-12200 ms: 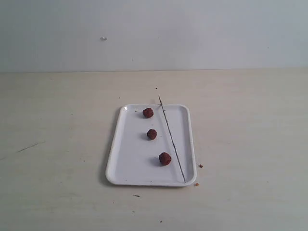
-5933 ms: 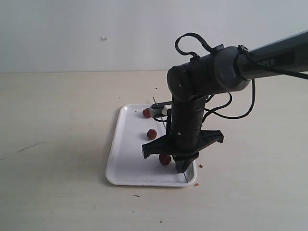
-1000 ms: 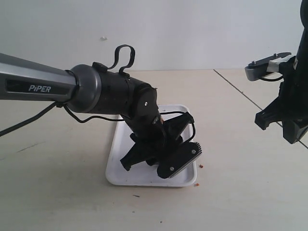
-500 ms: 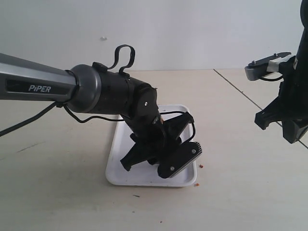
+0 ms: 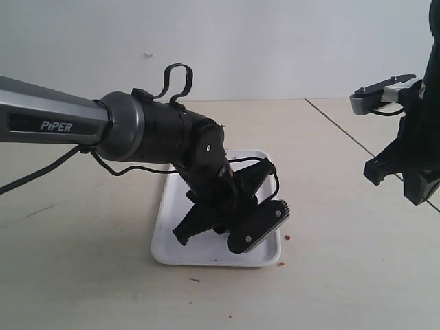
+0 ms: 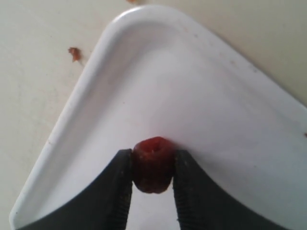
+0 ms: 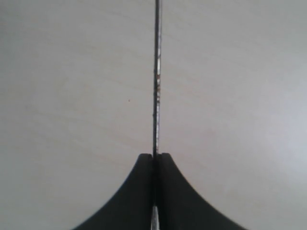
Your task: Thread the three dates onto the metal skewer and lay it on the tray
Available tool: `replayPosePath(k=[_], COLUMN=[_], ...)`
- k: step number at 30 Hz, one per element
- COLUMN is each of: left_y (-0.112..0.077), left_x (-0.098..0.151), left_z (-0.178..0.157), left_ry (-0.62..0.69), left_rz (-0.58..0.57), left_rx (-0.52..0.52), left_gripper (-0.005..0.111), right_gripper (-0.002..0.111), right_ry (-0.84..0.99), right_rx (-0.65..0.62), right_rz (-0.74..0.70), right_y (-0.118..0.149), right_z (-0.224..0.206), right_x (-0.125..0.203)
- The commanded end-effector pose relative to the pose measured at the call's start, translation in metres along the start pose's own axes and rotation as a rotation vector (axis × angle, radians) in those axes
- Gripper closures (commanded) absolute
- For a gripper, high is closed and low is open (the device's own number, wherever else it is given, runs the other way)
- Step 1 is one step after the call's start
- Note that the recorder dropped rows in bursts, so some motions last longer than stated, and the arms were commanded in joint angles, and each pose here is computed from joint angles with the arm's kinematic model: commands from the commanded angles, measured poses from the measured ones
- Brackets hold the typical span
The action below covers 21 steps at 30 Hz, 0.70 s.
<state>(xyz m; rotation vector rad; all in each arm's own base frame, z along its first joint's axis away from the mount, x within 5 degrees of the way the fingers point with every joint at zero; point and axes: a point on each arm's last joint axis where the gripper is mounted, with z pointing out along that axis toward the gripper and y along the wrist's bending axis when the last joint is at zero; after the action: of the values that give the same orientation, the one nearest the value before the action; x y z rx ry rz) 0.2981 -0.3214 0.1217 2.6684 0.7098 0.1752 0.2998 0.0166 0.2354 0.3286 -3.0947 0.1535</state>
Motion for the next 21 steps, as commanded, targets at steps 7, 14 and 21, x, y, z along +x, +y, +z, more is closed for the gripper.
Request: replayPosePath(k=[7, 14, 21], left_y=[0.023, 0.026, 0.016], left_x=[0.013, 0.057, 0.087], left_z=[-0.033, -0.069, -0.076], left_ry=[0.06, 0.138, 0.182], left_rz=[-0.109, -0.257, -0.316], left_rx=[-0.207, -0.354, -0.373], left_gripper=[0.076, 0.076, 0.076], right_gripper=[0.108, 0.108, 0.108], right_ry=[0.004, -0.023, -0.014], right_rx=[-0.031, -0.19, -0.295], right_rz=[0.001, -0.062, -0.291], right_y=[0.001, 0.016, 0.028], right_z=[-0.002, -0.004, 0.009], right_x=[0.001, -0.001, 0.008])
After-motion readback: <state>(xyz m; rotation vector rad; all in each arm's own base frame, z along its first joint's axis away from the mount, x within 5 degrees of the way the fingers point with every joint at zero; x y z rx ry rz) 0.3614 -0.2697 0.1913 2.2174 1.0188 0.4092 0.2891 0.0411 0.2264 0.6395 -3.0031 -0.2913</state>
